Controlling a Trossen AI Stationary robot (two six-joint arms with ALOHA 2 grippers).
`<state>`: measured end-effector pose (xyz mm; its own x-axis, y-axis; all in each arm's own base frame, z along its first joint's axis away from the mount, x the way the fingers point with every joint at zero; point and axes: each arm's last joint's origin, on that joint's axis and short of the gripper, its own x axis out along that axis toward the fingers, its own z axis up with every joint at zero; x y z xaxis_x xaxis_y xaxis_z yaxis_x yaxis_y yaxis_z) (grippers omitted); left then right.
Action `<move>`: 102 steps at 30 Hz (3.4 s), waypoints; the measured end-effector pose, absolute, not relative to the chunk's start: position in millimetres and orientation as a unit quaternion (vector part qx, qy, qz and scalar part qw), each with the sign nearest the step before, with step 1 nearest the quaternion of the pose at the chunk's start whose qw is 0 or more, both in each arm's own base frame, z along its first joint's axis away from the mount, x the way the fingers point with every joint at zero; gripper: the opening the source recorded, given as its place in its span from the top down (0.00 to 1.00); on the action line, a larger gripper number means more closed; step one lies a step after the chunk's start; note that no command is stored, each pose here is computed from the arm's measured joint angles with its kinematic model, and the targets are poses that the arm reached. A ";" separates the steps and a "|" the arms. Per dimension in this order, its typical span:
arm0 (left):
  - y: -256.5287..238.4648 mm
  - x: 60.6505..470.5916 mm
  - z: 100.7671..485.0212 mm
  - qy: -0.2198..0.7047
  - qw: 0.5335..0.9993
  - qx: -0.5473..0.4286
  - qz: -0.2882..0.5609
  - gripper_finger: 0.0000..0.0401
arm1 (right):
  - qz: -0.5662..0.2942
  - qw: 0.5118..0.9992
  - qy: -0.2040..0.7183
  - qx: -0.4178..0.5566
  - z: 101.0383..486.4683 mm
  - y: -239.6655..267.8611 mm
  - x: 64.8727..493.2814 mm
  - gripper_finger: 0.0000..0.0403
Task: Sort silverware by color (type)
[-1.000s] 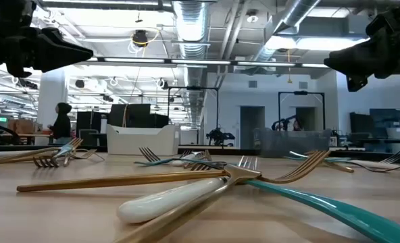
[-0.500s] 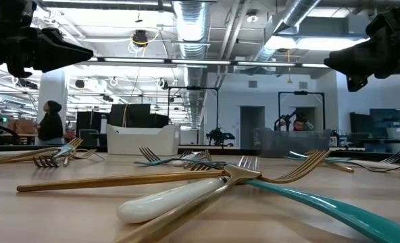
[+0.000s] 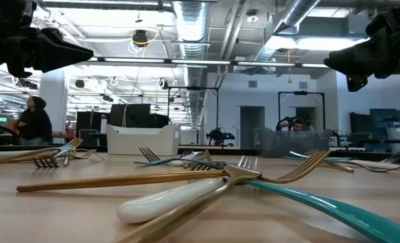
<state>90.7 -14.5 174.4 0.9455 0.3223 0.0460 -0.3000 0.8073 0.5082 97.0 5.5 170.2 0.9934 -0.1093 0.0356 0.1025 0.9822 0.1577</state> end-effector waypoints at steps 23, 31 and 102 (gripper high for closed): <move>-11.4 89.4 175.8 0.048 0.917 0.331 0.215 0.70 | -0.053 0.995 -0.022 0.078 170.2 5.5 97.0 0.70; -9.3 88.3 175.1 0.064 0.910 0.322 0.252 0.70 | -0.053 0.995 -0.025 0.078 170.6 5.5 97.0 0.70; -4.5 85.4 170.6 -0.016 0.935 -0.025 0.354 0.70 | -0.377 0.832 0.295 0.280 154.7 -48.7 168.9 0.54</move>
<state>85.4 -4.5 170.6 0.7485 0.6630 0.0114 -0.6615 0.7478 -0.0574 168.9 -48.7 154.7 0.5413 -0.4620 -0.7025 0.7930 0.5582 0.2440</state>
